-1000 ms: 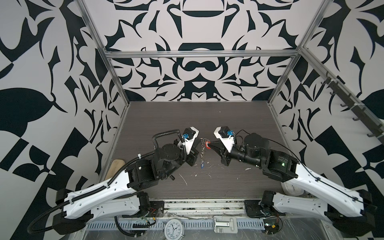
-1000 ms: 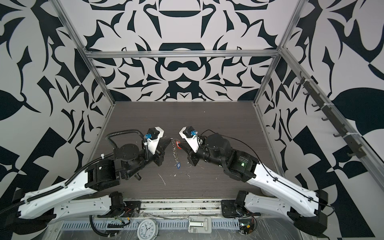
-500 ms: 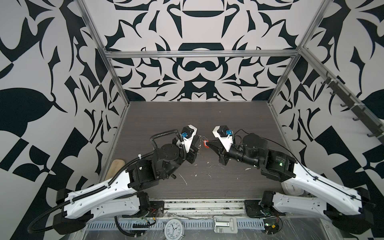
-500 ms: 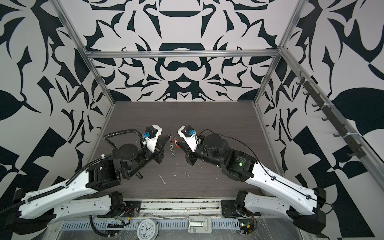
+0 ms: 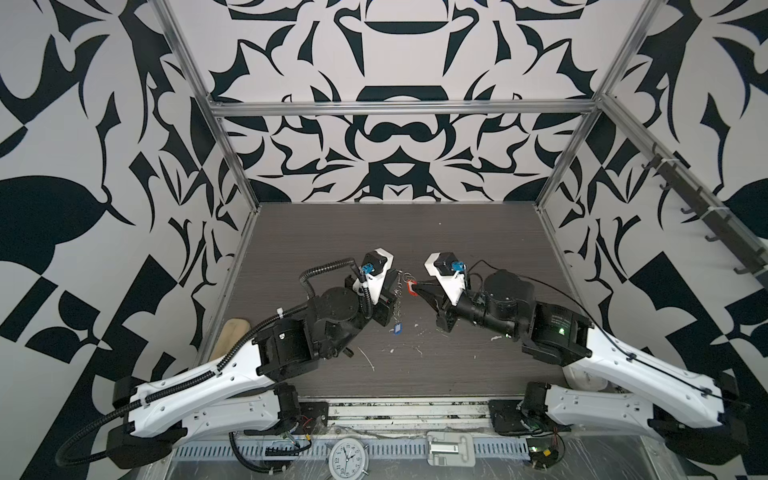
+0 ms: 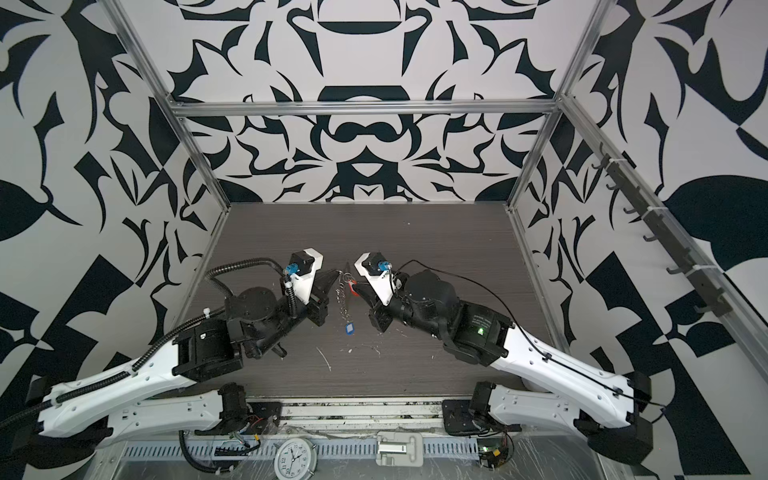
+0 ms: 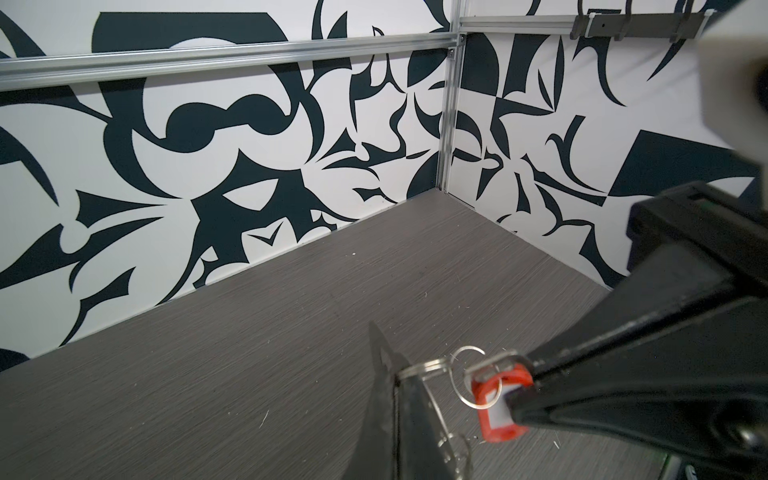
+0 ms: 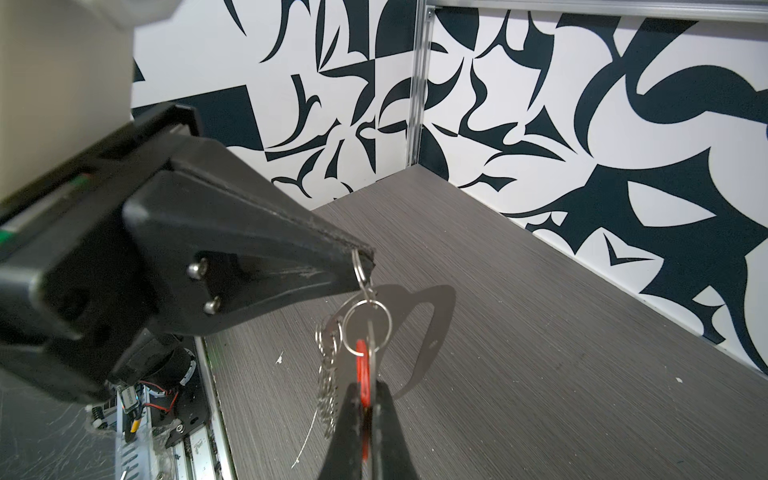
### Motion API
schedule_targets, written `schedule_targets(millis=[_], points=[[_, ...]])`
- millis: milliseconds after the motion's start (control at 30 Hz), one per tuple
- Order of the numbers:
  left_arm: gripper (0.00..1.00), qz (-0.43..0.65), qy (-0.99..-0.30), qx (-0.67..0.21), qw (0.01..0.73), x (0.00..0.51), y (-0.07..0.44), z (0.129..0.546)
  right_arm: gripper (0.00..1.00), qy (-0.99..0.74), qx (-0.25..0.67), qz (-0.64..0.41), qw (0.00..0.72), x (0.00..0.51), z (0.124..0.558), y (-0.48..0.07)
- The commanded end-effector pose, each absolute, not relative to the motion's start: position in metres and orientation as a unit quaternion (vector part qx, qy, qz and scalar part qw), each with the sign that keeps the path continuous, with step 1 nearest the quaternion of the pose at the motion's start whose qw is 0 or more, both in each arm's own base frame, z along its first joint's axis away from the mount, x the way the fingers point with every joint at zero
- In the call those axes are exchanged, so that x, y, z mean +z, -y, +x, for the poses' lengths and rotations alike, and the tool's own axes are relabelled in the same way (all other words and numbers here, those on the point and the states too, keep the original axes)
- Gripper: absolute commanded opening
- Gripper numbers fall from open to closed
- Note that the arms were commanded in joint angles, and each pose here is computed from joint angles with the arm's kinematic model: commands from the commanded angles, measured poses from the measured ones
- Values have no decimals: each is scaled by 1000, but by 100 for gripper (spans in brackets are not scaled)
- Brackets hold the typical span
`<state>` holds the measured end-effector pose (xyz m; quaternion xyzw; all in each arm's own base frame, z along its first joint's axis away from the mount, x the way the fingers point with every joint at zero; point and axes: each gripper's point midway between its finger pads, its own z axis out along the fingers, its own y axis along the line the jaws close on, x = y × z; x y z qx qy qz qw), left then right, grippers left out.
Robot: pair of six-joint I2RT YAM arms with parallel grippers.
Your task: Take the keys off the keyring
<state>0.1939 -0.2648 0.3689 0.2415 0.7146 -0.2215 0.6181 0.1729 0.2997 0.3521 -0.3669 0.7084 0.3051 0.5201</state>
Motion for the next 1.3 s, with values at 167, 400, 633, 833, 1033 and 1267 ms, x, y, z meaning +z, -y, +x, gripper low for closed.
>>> schedule_targets(millis=[167,400,633,833,1033,1267], points=[[0,114,-706,-207,667,409,222,215,0,-735,281,-389,479,319,161,-293],[0,111,-705,-225,663,413,222,212,0,-741,273,-382,480,312,165,-293],[0,109,-702,-240,662,416,221,209,0,-749,267,-380,473,301,168,-296],[0,111,-699,-252,660,418,223,207,0,-753,262,-379,469,293,170,-299],[0,110,-694,-275,657,423,224,202,0,-756,259,-379,467,288,172,-302],[0,107,-689,-291,655,426,222,199,0,-761,260,-378,459,279,174,-307]])
